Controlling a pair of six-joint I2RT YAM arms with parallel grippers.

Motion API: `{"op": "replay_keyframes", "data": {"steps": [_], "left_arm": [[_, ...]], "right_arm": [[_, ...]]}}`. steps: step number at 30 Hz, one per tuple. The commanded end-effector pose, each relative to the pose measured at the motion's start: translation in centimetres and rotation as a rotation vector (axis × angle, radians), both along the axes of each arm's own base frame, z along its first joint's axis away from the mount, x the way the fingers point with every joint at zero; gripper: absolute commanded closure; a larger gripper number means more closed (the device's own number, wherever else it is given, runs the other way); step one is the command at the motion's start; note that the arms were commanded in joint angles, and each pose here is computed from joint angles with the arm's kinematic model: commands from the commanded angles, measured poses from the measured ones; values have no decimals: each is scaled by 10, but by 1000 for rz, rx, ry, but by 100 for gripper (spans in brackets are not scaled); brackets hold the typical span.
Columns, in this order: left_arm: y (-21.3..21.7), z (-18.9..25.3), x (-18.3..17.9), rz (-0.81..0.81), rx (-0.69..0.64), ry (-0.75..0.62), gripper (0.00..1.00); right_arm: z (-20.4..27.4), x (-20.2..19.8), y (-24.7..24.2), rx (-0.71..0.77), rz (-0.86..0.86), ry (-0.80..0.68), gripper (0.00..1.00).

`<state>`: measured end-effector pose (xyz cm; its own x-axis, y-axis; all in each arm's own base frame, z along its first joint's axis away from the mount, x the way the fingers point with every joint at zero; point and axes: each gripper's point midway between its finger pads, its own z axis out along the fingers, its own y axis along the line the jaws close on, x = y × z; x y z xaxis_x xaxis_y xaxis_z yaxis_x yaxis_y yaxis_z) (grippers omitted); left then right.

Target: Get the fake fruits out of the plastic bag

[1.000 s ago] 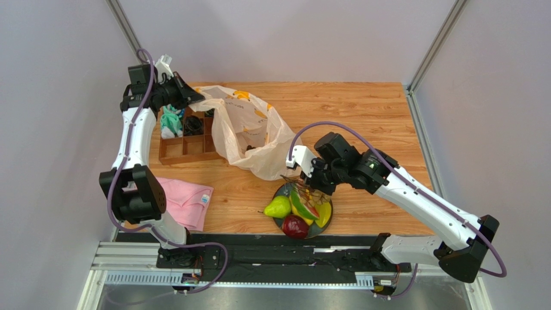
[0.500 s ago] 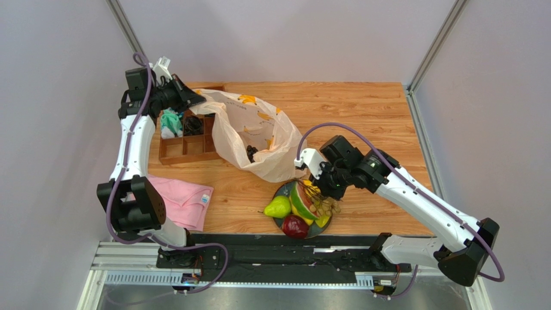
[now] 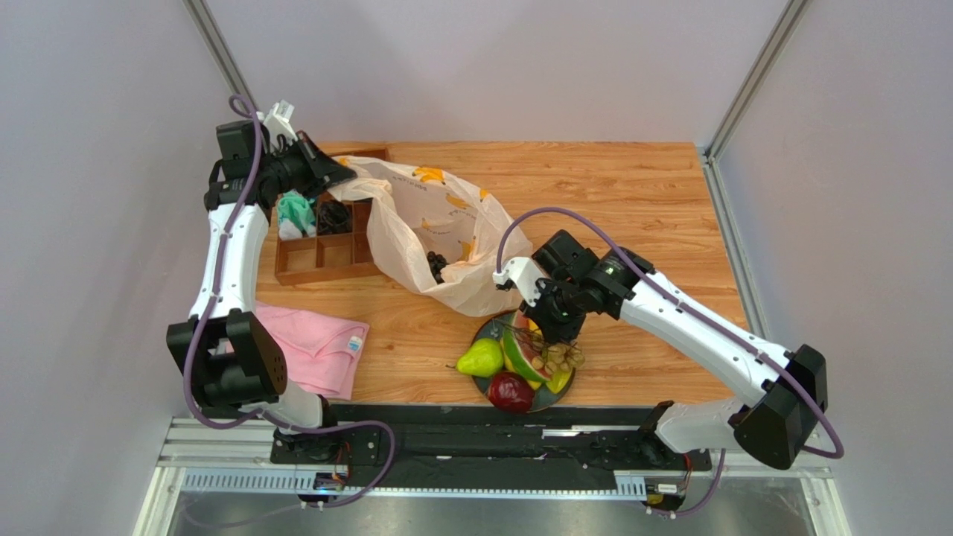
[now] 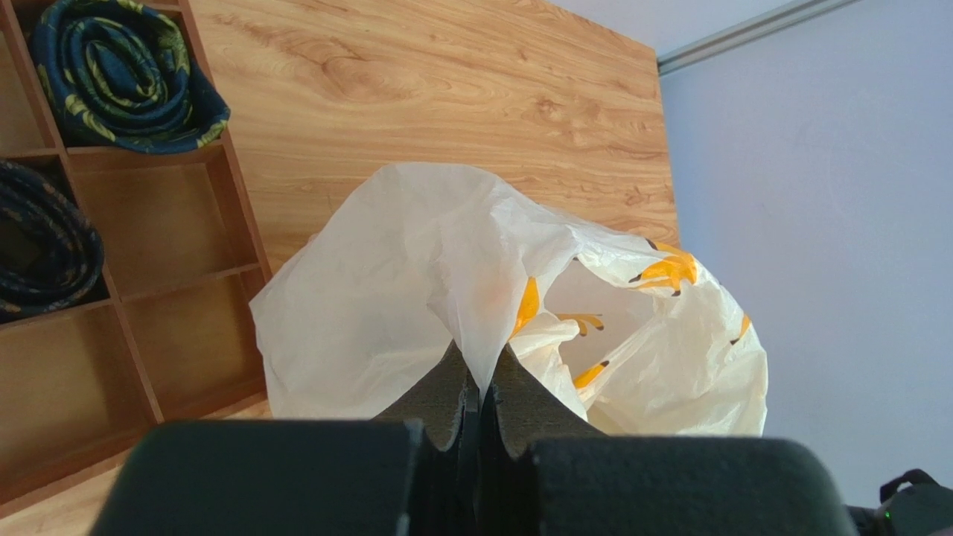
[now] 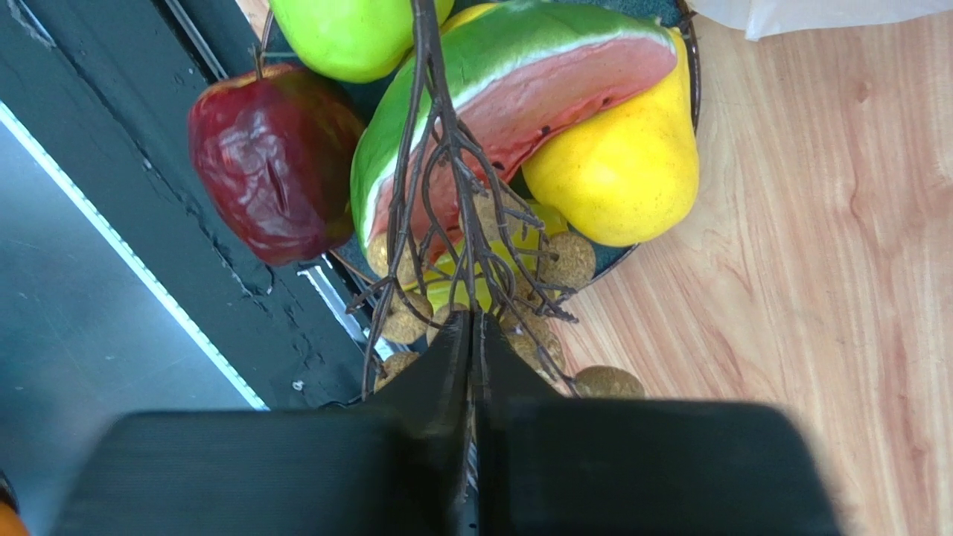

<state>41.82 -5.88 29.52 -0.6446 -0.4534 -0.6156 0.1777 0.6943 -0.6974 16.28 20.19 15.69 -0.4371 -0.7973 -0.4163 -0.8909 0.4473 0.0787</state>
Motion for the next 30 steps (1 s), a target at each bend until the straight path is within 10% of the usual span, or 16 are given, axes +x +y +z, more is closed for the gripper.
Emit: {"op": "replay_keyframes", "data": {"steps": [1, 6, 21, 30], "left_arm": [[-6, 21, -9, -18, -3, -69, 100], [-6, 19, -8, -18, -7, -71, 100], [-8, 19, -7, -24, -22, -76, 100], [-8, 15, -10, -27, -22, -68, 100]], "right_arm": [[18, 13, 21, 82, -13, -27, 79], [24, 21, 28, 94, -12, -45, 43], [55, 51, 21, 70, -45, -209, 39], [4, 93, -87, -52, -600, -63, 22]]}}
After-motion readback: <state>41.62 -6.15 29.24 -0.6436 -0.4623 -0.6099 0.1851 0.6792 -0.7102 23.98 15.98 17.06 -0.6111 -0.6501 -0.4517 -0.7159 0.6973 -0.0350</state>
